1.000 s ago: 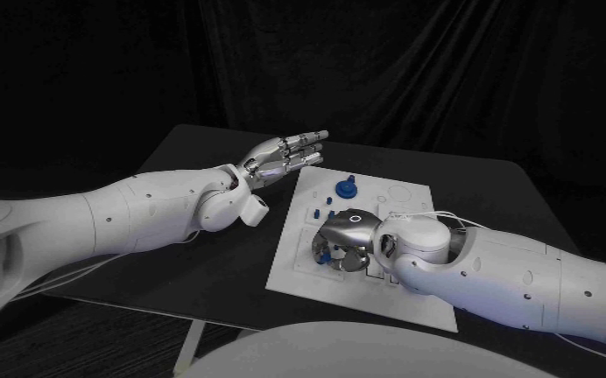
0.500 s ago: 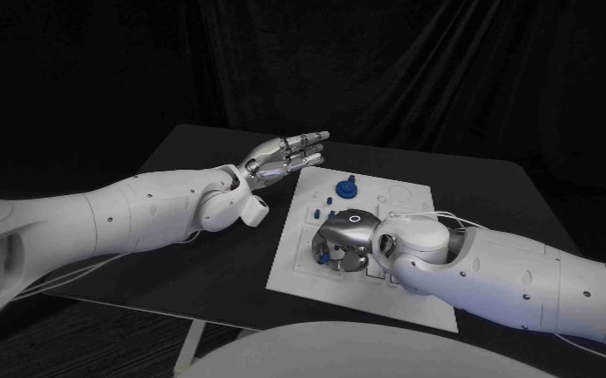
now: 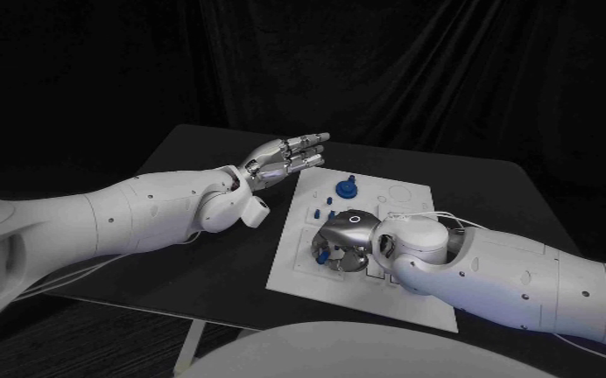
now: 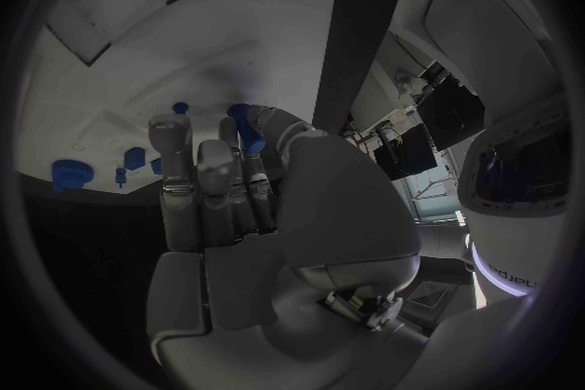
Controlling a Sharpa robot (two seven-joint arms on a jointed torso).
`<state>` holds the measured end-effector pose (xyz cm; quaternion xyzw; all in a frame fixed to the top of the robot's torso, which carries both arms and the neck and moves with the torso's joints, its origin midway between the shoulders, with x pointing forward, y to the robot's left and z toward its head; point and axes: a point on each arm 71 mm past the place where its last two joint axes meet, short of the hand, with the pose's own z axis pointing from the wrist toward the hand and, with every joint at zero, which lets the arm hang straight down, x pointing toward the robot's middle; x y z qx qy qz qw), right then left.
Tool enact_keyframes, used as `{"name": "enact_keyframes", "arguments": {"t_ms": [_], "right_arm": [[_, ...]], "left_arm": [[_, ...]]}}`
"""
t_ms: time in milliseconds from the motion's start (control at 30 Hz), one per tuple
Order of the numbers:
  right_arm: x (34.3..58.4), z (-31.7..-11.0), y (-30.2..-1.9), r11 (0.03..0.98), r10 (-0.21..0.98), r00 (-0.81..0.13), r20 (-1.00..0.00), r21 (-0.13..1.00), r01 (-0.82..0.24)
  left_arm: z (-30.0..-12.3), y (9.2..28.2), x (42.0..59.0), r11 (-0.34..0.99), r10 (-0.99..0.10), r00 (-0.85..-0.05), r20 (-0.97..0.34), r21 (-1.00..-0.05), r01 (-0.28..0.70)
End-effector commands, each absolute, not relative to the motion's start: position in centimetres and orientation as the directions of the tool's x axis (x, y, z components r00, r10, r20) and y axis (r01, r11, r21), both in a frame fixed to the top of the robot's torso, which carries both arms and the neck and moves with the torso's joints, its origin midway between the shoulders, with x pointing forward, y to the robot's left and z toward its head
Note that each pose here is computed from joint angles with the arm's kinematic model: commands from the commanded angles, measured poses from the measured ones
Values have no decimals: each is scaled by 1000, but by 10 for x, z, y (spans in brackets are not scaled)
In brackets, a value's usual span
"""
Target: Assemble the parts on the task board
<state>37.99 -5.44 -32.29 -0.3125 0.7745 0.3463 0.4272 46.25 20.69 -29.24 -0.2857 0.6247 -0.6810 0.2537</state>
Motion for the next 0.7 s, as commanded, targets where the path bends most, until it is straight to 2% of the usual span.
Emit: {"name": "enact_keyframes", "arguments": {"t_ms": [33,333,700], "right_arm": [[380,-326,-56,588,-208,-445,-871,252,-769],[380,-326,-57,589,-204,-444,-873,252,-767],[382,-320,-63,581,-136,-409,-902,262,-770]], "left_arm": [[-292,206,462,-110,-698,-711,88,-994,-16],[-293,206,462,-110,-697,-711,90,-994,-19],[-294,206,461,-108,-698,-710,90,-994,-20]]}}
